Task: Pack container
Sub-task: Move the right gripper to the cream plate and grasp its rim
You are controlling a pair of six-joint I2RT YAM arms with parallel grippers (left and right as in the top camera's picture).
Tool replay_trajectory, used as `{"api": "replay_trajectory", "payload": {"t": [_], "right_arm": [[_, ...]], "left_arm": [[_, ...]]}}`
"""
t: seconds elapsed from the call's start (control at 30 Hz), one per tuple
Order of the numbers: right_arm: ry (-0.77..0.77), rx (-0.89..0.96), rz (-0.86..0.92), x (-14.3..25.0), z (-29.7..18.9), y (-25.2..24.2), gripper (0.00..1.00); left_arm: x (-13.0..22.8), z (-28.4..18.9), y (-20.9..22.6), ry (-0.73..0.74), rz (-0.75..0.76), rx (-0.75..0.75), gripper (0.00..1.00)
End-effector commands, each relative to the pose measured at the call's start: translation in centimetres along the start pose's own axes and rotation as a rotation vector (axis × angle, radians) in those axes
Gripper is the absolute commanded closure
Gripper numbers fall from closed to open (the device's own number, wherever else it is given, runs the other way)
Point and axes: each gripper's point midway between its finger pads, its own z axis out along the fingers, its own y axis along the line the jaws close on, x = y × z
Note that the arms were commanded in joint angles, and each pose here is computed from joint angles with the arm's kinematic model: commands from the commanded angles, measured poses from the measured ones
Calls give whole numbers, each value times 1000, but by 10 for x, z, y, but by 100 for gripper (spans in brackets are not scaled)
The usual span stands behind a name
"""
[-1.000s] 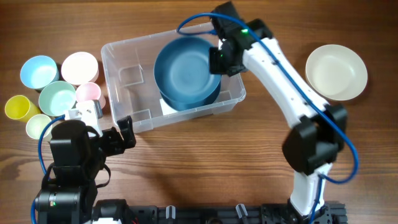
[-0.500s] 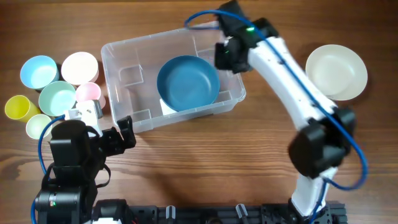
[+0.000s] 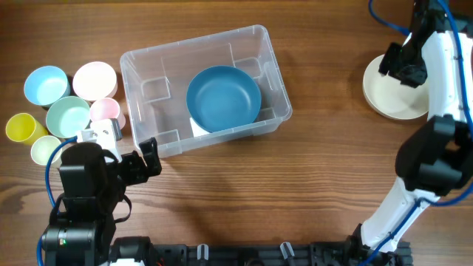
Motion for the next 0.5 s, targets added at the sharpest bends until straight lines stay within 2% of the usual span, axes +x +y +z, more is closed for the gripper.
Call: {"api": "replay_trajectory", "payload": {"t": [0.0,0.1,0.13,0.47], "right_arm": [[80,0,-55,8,31,6,51],[140,-31,-78,15,55,14,50],[151,-38,-85,17,58,16,46],[141,-138,-188,14,61,34,43]], "left_arm": [[-5,-4,-4,-14,-12,19,0],[-5,-4,-4,-14,-12,19,0],[-5,-4,-4,-14,-12,19,0],[-5,-4,-4,-13,-12,19,0]]}}
